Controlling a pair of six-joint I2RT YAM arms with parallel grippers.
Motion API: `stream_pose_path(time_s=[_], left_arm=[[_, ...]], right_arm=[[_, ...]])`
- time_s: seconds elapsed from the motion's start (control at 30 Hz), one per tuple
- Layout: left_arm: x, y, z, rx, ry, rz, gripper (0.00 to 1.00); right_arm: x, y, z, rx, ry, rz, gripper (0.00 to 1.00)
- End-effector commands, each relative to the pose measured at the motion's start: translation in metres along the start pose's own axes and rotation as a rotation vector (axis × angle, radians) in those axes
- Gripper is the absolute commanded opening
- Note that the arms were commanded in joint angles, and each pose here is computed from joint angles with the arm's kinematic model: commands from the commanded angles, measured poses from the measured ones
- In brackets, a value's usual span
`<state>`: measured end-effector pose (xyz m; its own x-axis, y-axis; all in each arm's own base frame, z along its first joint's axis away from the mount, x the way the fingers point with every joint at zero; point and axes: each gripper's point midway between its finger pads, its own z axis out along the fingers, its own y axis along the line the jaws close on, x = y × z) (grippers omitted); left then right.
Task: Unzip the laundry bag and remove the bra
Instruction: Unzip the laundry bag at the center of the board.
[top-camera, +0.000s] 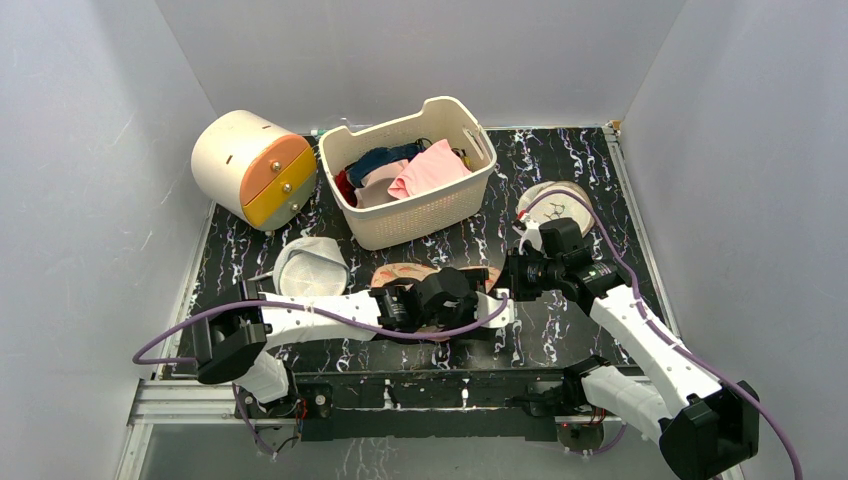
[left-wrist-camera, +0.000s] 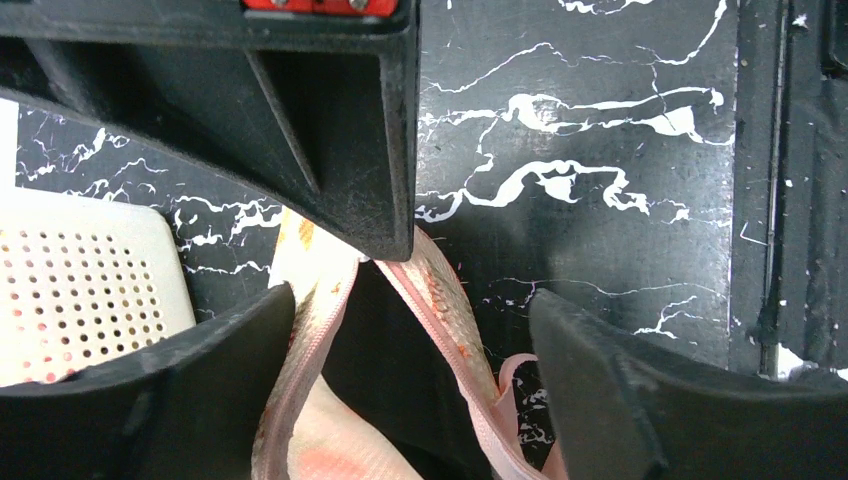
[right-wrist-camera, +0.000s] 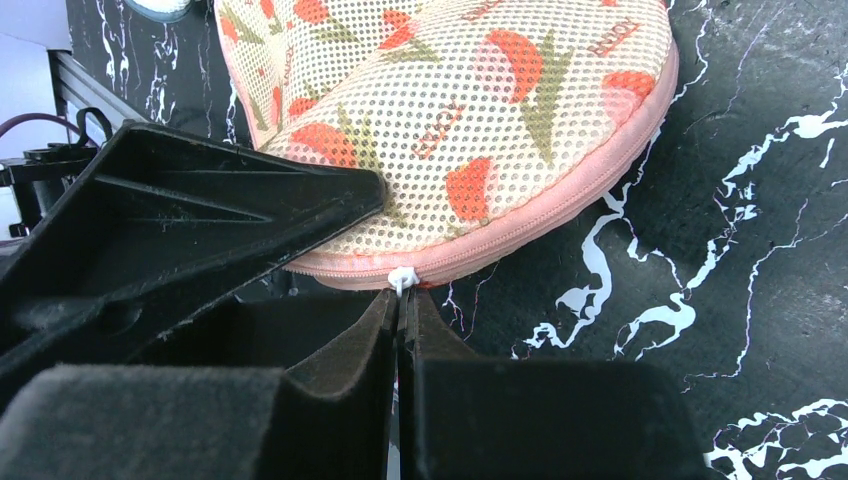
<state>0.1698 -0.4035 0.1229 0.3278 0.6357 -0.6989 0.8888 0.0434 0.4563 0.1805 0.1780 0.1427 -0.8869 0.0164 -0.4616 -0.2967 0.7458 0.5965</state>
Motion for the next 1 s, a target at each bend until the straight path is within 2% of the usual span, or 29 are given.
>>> stream_pose_path(time_s=[0.0, 0.1, 0.37, 0.53, 0.67, 0.73, 0.97], left_arm=[[-0.014, 0.011, -0.005, -0.056, -0.063, 0.025, 0.59], [-0.011, 0.012, -0.006, -0.075, -0.067, 0.017, 0.46], [-0.001, 0.007, -0.005, -0.080, -0.059, -0.001, 0.26], [-0.001, 0.014, -0.012, -0.115, -0.057, 0.009, 0.10], [-0.002, 0.019, -0.020, -0.144, -0.068, 0.022, 0.05], [-0.004, 0.022, -0.024, -0.159, -0.076, 0.025, 0.00], [-0.007, 0.032, -0.041, -0.213, -0.100, 0.044, 0.00]], right_arm=[[-0.020, 0.015, -0.009, -0.036, -0.072, -0.052, 0.00], [-0.021, 0.016, -0.009, -0.036, -0.072, -0.049, 0.00], [-0.022, 0.017, -0.011, -0.027, -0.063, -0.041, 0.00], [-0.022, 0.016, -0.011, -0.022, -0.052, -0.035, 0.00], [-0.023, 0.016, -0.012, -0.019, -0.054, -0.035, 0.00], [-0.024, 0.017, -0.013, -0.016, -0.062, -0.034, 0.00], [-0.024, 0.003, -0.015, 0.075, -0.058, 0.001, 0.00]])
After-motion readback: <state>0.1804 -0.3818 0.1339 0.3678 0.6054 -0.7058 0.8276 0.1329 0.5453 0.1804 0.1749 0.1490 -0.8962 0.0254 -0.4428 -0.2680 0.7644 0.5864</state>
